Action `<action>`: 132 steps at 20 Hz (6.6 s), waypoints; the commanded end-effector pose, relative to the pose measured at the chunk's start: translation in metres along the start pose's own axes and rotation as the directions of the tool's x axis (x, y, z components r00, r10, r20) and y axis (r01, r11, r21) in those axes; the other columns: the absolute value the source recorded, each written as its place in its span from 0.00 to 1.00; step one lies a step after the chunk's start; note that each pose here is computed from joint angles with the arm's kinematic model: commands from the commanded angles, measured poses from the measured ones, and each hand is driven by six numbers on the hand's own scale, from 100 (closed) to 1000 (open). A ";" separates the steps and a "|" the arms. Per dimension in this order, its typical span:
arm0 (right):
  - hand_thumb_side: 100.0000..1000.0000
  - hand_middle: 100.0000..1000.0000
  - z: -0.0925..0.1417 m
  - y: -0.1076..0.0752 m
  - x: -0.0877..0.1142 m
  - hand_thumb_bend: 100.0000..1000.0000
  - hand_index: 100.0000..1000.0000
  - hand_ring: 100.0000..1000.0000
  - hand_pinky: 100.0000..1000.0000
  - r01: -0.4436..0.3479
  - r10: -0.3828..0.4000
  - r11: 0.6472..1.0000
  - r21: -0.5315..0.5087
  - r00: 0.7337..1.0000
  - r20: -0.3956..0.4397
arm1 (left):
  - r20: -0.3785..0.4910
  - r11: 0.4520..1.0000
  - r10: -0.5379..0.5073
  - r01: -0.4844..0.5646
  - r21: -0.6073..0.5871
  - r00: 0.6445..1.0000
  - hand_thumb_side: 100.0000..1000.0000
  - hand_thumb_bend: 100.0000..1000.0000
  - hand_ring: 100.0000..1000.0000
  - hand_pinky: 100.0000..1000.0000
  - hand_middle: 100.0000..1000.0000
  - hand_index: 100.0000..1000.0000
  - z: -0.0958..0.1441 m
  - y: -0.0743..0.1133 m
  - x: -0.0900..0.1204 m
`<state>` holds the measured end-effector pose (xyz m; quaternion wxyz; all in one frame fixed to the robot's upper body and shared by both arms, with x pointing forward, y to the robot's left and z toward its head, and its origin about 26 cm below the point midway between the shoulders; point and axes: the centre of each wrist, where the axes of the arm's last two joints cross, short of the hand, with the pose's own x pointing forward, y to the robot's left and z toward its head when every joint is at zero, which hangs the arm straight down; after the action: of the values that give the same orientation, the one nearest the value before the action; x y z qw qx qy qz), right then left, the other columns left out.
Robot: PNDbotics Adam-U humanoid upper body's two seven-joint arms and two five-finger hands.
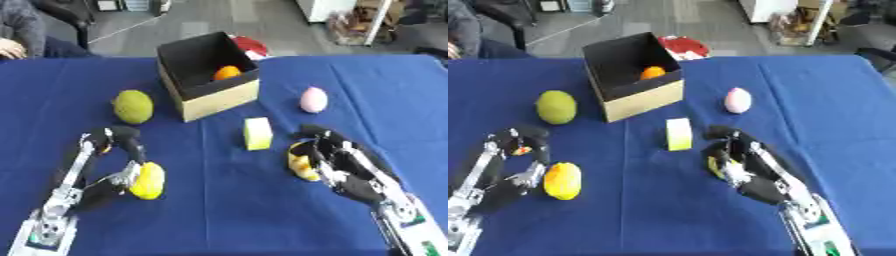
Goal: Pick up objects on the table and place them in the box.
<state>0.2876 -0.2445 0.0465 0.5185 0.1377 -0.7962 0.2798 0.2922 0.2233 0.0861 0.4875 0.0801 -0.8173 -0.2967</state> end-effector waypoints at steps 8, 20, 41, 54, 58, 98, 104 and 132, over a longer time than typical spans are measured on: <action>0.31 0.77 0.000 -0.003 0.005 0.00 0.91 0.71 0.77 -0.014 0.014 1.000 -0.005 1.000 0.016 | 0.112 0.888 -0.446 0.455 -0.068 0.888 0.18 0.25 0.56 0.72 0.54 0.74 -0.060 0.096 0.029; 0.30 0.77 0.001 -0.003 0.004 0.00 0.91 0.71 0.77 -0.013 0.013 1.000 0.007 1.000 0.009 | 0.090 0.405 -0.787 0.621 -0.671 0.610 0.16 0.46 0.63 0.74 0.64 0.80 -0.094 0.143 -0.031; 0.30 0.77 0.001 -0.002 0.003 0.00 0.91 0.71 0.77 -0.006 0.006 1.000 0.008 1.000 0.008 | -0.103 0.438 -0.841 0.559 -0.704 0.531 0.00 0.17 0.44 0.58 0.42 0.61 -0.096 0.126 -0.098; 0.29 0.77 0.001 0.000 0.002 0.00 0.91 0.71 0.77 -0.001 0.001 1.000 0.018 1.000 0.003 | -0.002 0.500 -0.802 0.669 -0.549 0.598 0.00 0.18 0.43 0.57 0.40 0.60 -0.155 0.167 -0.008; 0.29 0.77 -0.002 0.002 0.003 0.00 0.91 0.71 0.77 0.006 -0.007 0.999 0.032 1.000 0.012 | 0.012 0.508 -0.800 0.688 -0.518 0.600 0.00 0.21 0.43 0.58 0.41 0.61 -0.182 0.142 0.000; 0.27 0.77 -0.011 0.002 0.005 0.00 0.91 0.71 0.78 0.011 -0.013 0.998 0.061 0.999 0.032 | -0.126 0.455 -0.859 0.627 -0.632 0.497 0.00 0.40 0.67 0.76 0.67 0.81 -0.171 0.139 -0.065; 0.27 0.77 -0.012 0.002 0.006 0.00 0.91 0.71 0.78 0.012 -0.014 0.998 0.063 0.999 0.033 | -0.119 0.368 -0.896 0.565 -0.739 0.428 0.00 0.42 0.68 0.77 0.68 0.81 -0.162 0.130 -0.083; 0.26 0.77 -0.014 0.005 0.004 0.00 0.91 0.71 0.78 0.021 -0.023 0.997 0.081 0.999 0.033 | -0.054 0.496 -0.868 0.857 -0.140 0.493 0.00 0.42 0.64 0.74 0.60 0.80 -0.221 0.076 -0.003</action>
<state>0.2921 -0.2321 0.0477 0.5111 0.1722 -0.7874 0.2985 0.4907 0.1986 0.1941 0.3406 0.4594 -0.6226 -0.5341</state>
